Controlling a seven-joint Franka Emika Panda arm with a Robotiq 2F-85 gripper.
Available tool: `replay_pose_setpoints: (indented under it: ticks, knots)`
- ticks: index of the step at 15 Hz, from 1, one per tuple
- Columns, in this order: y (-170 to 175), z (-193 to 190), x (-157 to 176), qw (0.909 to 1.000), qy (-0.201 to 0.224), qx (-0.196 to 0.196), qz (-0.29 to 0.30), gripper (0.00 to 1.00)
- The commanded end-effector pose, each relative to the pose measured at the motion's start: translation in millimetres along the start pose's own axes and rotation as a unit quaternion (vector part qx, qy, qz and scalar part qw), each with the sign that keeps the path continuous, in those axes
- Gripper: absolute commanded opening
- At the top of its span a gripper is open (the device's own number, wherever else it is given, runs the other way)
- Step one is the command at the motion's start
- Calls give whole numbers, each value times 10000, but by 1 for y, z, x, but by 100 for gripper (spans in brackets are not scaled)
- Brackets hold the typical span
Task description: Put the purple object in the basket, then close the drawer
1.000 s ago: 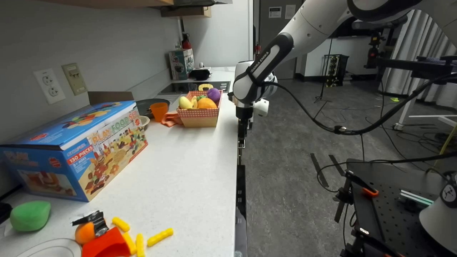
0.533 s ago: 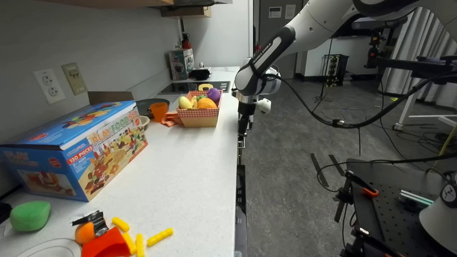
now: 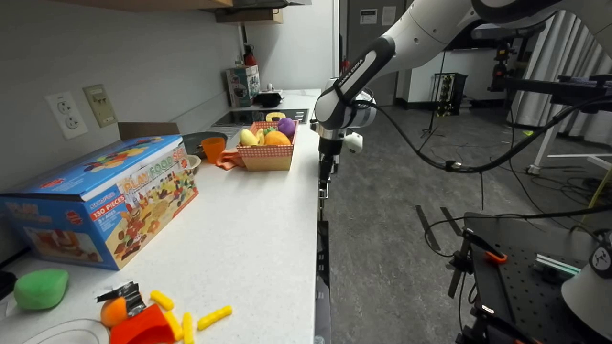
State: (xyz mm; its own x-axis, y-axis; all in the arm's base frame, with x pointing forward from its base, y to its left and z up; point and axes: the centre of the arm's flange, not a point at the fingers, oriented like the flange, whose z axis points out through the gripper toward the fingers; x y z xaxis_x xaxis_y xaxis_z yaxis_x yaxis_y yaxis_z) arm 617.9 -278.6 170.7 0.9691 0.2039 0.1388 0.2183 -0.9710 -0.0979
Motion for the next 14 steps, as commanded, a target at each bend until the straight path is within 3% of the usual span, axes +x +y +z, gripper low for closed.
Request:
replay_pose_setpoints:
  ticks: [1,4,7,10,14]
  knots:
    - [-4,-9,-17,9992,153,-231,-279,100]
    - [-6,2,-44,9985,157,-317,-416,100]
    - [-5,22,-61,9963,459,-378,-617,100]
    - [-2,33,-59,9929,821,-591,-620,100]
    - [-4,37,-42,9885,1292,-584,-529,100]
